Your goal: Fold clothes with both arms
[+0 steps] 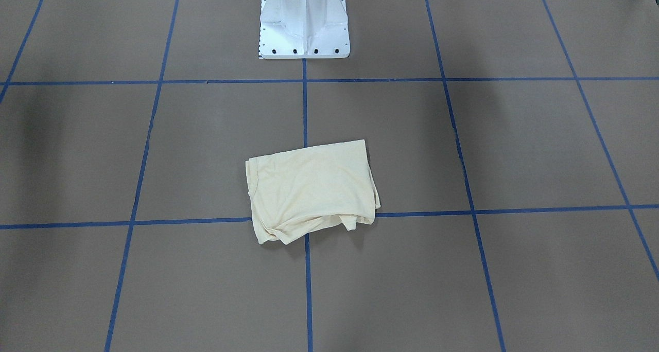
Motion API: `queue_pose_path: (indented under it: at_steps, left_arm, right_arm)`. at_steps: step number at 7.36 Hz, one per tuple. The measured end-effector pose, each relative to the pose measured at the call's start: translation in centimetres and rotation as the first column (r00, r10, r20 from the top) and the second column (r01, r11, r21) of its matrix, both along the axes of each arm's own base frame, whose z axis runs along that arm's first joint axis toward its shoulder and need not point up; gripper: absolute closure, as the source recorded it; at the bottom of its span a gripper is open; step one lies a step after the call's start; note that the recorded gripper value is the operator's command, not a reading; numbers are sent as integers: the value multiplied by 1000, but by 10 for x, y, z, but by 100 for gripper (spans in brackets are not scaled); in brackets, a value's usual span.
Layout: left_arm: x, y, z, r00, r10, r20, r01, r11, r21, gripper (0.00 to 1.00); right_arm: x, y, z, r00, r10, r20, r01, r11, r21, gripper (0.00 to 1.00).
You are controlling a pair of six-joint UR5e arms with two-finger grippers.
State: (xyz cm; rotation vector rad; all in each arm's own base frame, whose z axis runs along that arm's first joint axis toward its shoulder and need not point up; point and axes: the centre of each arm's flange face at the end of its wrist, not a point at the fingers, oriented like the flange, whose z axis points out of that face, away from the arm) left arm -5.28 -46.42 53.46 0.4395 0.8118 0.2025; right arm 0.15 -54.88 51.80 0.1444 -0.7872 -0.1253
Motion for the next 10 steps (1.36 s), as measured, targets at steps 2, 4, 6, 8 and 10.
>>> queue_pose_path:
  at_steps: [2,4,6,8,10]
  left_arm:
    - [0,0,0,1000,0,0,0,1000,-1,0]
    - [0,0,-1,1000,-1,0,1,1000,2,0]
    - [-1,0,-1,1000,-2,2,2,1000,1,0]
    - [-1,2,4,1000,-5,5,5,1000,-15,0]
    - [-2,-2,23,1000,-13,25,15,999,-52,0]
  right_arm:
    - [0,0,1,1000,1,1,-1,1000,-3,0]
    - [0,2,2,1000,0,1,0,1000,-4,0]
    - [1,9,7,1000,0,2,0,1000,-13,0]
    - [2,21,9,1000,0,3,0,1000,-17,0]
    - [4,33,14,1000,0,9,0,1000,-26,0]
